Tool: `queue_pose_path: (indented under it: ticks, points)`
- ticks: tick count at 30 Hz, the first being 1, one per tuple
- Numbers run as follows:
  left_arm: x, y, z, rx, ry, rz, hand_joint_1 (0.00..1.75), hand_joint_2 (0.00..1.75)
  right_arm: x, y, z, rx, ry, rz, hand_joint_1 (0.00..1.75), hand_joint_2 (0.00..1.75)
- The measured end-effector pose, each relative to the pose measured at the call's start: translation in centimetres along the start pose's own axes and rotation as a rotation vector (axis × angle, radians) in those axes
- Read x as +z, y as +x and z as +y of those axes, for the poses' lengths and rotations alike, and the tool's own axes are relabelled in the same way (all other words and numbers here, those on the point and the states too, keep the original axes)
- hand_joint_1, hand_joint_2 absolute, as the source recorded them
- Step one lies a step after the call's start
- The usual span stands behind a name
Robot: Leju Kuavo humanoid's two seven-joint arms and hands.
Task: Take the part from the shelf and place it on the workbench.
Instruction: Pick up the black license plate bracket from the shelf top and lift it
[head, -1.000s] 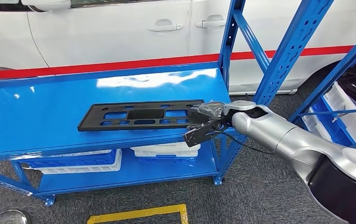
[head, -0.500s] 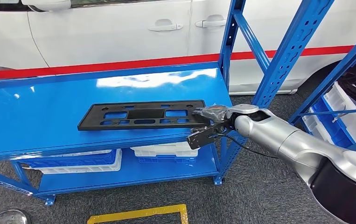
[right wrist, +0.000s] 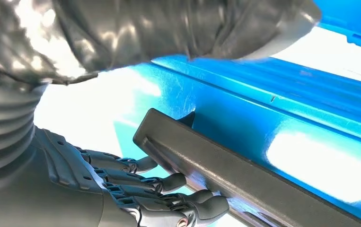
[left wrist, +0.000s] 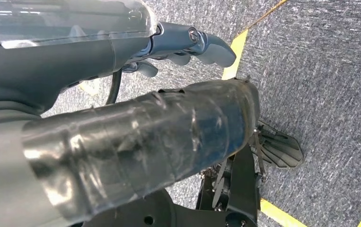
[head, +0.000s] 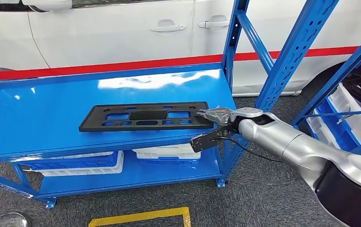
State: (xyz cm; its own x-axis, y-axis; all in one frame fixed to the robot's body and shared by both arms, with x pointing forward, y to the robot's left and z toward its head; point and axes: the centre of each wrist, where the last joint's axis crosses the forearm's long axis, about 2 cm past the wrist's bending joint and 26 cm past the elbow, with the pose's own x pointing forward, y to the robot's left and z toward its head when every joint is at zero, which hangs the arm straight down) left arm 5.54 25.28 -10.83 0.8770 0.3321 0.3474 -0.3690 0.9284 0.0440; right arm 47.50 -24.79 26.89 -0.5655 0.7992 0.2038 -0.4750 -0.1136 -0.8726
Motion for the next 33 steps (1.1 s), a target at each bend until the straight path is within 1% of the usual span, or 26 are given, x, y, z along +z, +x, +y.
queue_pose_path:
  ticks: [1,4,5,8,11,17,25,33]
  points:
    - [0.0,0.0,0.0,0.0,0.0,0.0,0.0,0.0,0.0,0.0,0.0,0.0,0.0,0.0,0.0,0.0]
    - [0.0,0.0,0.0,-0.002,-0.001,0.0,0.0,0.0,0.0,0.0,0.0,0.0,0.001,0.001,0.0,1.31]
    - [0.0,0.0,0.0,-0.003,-0.001,0.0,0.0,0.0,0.0,-0.1,0.0,0.0,0.001,0.002,0.41,1.75]
    - [0.0,0.0,-0.1,-0.006,-0.002,0.0,0.0,0.0,0.1,-0.2,0.0,0.003,0.003,0.007,1.69,1.75]
    - [0.0,0.0,-0.1,-0.01,-0.003,0.002,0.0,0.0,0.3,-0.5,0.1,0.005,0.003,0.015,1.74,1.75]
    - [0.1,-0.1,-0.2,-0.022,-0.005,0.009,0.0,0.0,1.2,-1.6,-0.1,0.005,-0.014,0.038,1.75,1.75]
    - [0.1,-0.1,-0.5,-0.023,-0.01,0.01,0.0,0.0,2.0,-2.3,-0.8,0.009,-0.031,0.052,1.74,1.75]
    - [0.1,-0.2,-0.4,-0.012,-0.008,0.013,0.0,0.0,2.5,-3.2,-0.1,-0.005,-0.009,0.072,1.75,1.75]
